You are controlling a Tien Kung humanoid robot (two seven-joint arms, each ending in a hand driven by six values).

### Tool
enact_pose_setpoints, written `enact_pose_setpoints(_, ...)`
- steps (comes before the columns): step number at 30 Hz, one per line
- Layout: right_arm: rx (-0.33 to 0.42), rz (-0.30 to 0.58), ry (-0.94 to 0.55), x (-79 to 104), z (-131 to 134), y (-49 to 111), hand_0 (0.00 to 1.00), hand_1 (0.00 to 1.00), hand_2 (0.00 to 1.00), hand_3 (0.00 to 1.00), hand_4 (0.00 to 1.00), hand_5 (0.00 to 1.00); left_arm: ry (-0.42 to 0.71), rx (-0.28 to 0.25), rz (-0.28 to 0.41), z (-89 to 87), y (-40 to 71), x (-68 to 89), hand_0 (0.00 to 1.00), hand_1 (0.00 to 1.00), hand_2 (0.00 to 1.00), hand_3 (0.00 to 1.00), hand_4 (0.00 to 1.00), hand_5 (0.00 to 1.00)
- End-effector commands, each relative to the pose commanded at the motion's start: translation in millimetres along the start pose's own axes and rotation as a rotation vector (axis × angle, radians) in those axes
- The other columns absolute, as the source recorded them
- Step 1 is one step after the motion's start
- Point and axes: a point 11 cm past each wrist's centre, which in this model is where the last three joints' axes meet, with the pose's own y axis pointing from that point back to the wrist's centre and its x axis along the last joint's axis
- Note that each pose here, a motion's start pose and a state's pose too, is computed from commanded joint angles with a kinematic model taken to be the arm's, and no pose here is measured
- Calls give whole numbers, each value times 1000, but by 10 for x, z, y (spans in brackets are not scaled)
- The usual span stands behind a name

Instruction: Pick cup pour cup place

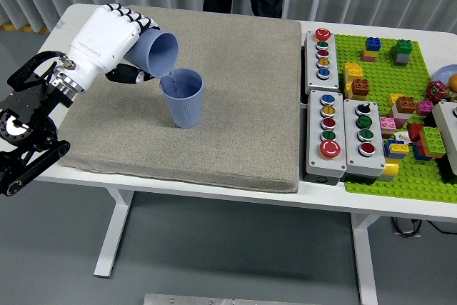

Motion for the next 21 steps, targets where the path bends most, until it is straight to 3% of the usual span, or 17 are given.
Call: enact_pose_setpoints(21,2,0,-5,-9,-7,1,724,690,739,704,333,281,-27,-16,15,33,-33,68,496,484,508,527,840,214)
